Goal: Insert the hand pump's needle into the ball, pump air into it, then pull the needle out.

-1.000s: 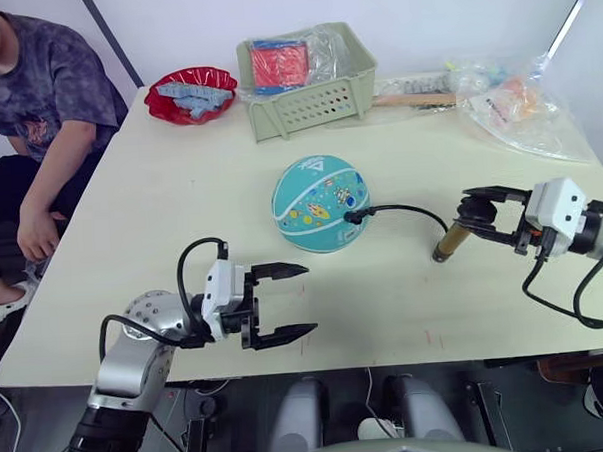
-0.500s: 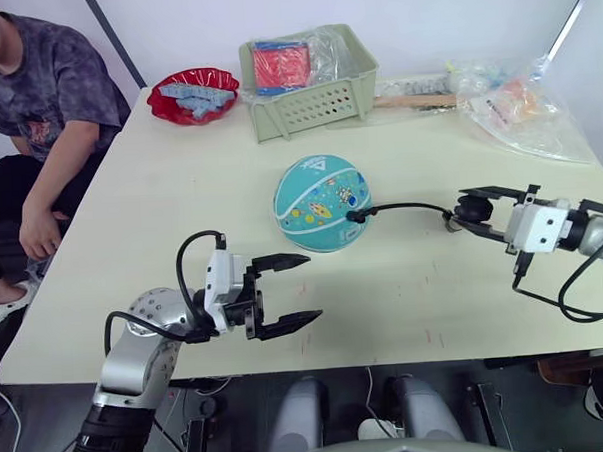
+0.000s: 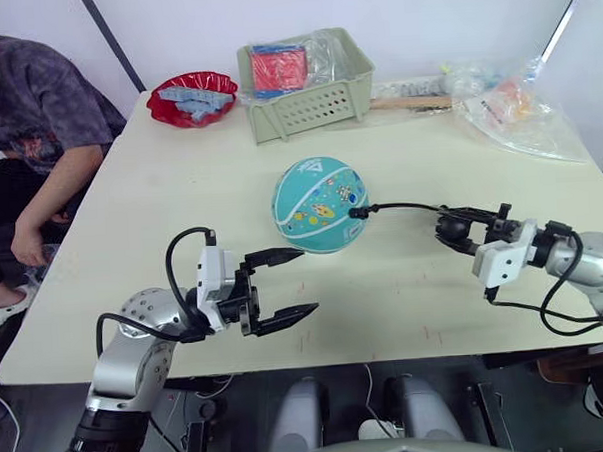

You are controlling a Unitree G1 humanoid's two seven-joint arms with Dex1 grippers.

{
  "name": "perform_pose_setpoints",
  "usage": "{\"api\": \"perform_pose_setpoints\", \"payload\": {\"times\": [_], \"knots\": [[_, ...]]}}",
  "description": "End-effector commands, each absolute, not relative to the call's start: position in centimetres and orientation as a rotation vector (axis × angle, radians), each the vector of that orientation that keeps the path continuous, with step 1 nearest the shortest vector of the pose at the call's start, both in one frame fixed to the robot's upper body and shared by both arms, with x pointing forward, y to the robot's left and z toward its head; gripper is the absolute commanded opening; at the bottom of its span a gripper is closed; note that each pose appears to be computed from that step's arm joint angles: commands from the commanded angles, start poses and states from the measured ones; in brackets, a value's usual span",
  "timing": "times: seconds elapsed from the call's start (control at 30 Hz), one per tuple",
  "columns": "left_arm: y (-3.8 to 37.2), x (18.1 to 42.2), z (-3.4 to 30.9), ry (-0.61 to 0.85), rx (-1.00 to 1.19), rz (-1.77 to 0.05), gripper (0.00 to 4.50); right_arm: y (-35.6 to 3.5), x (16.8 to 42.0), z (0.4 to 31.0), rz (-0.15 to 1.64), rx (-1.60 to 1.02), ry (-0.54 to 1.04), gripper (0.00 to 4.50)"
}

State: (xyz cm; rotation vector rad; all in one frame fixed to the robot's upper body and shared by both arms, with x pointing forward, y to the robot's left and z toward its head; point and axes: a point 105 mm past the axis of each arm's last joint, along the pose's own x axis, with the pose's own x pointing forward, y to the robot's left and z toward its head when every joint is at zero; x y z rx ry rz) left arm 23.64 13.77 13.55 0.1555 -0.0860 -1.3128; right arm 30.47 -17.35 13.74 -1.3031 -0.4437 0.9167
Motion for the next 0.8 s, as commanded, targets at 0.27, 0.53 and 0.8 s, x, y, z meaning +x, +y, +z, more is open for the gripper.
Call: {"api": "perform_pose_setpoints", "payload": {"times": [0.27, 0.53, 0.8], "knots": [[13.6, 23.6, 14.4, -0.127, 0.18, -1.326, 4.5, -13.2, 28.9, 11.3, 1.117, -1.172, -0.427, 3.57], [13.8, 23.7, 14.4, -0.126, 0.18, -1.317, 4.5, -14.4, 28.5, 12.6, 1.109, -1.078, -0.437, 4.47], [14.2, 25.7, 15.8, -0.186, 0.17, -1.212, 4.5, -15.3, 26.1, 15.3, 1.06, -0.52, -0.397, 4.47]]}}
